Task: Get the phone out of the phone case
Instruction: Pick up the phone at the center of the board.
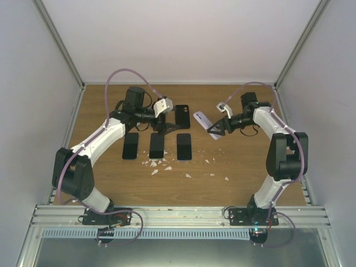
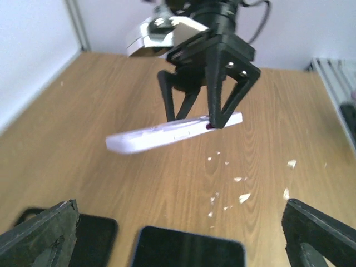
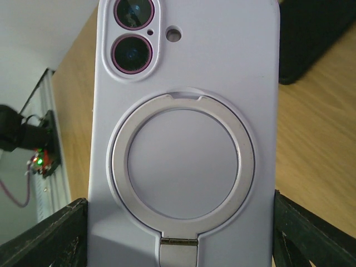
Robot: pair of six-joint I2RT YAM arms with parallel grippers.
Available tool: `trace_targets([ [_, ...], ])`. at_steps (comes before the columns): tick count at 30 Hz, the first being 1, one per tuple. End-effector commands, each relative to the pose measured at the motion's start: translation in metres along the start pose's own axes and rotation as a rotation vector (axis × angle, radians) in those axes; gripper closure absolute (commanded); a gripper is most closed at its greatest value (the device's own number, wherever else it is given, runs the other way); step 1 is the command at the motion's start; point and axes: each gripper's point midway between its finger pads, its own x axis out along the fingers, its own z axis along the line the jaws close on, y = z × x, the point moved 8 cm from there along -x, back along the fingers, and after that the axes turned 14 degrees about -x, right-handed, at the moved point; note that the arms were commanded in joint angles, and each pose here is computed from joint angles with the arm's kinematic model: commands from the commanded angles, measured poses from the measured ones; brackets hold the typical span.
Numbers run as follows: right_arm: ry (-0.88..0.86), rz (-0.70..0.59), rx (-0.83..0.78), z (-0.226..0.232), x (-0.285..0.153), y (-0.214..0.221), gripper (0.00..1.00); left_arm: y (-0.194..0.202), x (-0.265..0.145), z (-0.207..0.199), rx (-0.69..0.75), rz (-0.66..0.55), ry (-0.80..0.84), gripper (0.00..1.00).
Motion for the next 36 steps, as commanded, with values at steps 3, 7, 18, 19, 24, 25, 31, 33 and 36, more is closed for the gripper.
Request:
trace_targets([
  [3, -0.153, -0.043, -0.126, 0.042, 0.011, -0.021, 0.36, 0.011, -0.026, -0.042, 0.667, -0.011, 0.085, 0.01],
  [7, -0.22, -0.034, -0.15, 0.057, 0.021, -0.026, 0.36, 0.02, -0.032, -0.052, 0.882, -0.028, 0.087, 0.01],
  [18, -0.372, 0.002, -0.218, 0.097, 0.047, -0.029, 0.36, 0.036, -0.025, -0.058, 1.091, 0.038, 0.128, 0.01],
  [19, -0.388, 0.005, -0.221, 0.101, 0.049, -0.029, 0.36, 0.037, -0.024, -0.059, 1.099, 0.043, 0.133, 0.02],
  [24, -0.445, 0.035, -0.249, 0.115, 0.059, -0.027, 0.37, 0.045, -0.022, -0.067, 1.157, 0.066, 0.173, 0.08],
  [25, -0.455, 0.04, -0.253, 0.118, 0.061, -0.027, 0.36, 0.045, -0.022, -0.069, 1.157, 0.069, 0.182, 0.11],
  [31, -0.495, 0.041, -0.277, 0.129, 0.062, -0.029, 0.37, 0.049, -0.024, -0.075, 1.118, 0.1, 0.231, 0.35],
  [33, -0.509, 0.039, -0.284, 0.133, 0.062, -0.03, 0.37, 0.048, -0.024, -0.075, 1.108, 0.101, 0.225, 0.43],
  [36, -0.531, 0.029, -0.3, 0.137, 0.06, -0.03, 0.38, 0.037, -0.022, -0.07, 1.037, 0.093, 0.178, 0.57],
])
